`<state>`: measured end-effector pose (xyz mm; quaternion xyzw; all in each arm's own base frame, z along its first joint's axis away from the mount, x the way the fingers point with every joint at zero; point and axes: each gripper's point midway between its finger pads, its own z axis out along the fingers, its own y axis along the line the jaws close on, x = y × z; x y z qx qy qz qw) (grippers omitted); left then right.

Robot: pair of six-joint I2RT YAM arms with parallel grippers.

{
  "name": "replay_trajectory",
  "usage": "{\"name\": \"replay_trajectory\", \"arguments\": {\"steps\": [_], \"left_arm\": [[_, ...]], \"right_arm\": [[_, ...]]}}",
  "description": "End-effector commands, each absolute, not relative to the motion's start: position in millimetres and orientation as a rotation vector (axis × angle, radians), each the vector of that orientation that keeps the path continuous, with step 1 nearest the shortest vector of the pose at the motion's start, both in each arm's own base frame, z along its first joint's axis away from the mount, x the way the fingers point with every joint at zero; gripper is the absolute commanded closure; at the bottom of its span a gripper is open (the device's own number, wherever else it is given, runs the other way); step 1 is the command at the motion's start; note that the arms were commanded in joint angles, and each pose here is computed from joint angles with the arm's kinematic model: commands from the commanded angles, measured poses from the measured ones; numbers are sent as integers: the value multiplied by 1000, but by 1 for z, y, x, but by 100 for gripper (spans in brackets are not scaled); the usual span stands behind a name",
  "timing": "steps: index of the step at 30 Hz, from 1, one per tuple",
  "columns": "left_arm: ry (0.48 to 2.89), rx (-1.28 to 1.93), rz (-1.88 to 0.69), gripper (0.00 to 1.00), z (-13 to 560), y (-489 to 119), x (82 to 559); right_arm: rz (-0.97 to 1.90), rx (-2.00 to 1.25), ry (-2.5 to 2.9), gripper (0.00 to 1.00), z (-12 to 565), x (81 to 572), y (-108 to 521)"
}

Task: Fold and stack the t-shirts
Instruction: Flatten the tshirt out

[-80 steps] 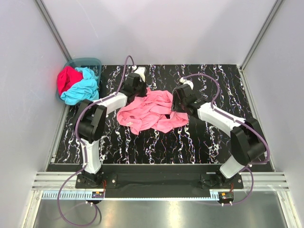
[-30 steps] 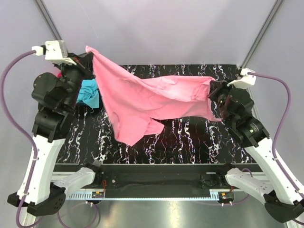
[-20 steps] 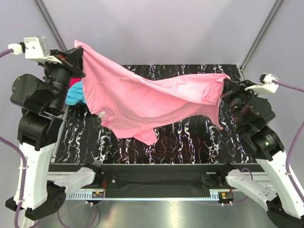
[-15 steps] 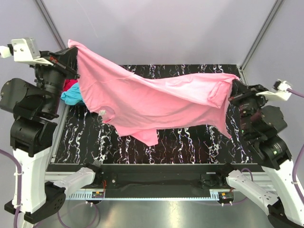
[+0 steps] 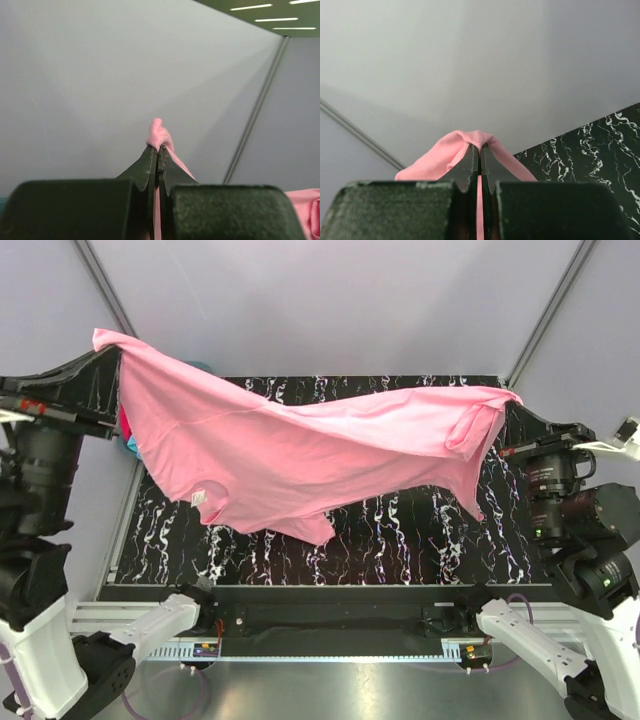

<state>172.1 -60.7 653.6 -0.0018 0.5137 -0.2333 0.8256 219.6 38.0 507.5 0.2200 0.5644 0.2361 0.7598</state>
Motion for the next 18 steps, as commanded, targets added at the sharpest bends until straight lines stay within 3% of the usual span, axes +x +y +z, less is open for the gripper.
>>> {"name": "replay_trajectory", "arguments": {"steps": [1, 6, 13, 18], "left_arm": [[972, 67, -609, 100, 681, -65, 125], [1004, 106, -707, 100, 663, -79, 115], [1250, 19, -654, 100, 556, -86, 170], [1155, 47, -655, 100, 586, -76, 141]], "right_arm": [[629, 409, 1135, 100, 544, 195, 42], [655, 373, 1220, 100, 532, 184, 47], [605, 393, 1452, 100, 448, 196, 57], [586, 387, 1349, 100, 480, 166, 31]]}}
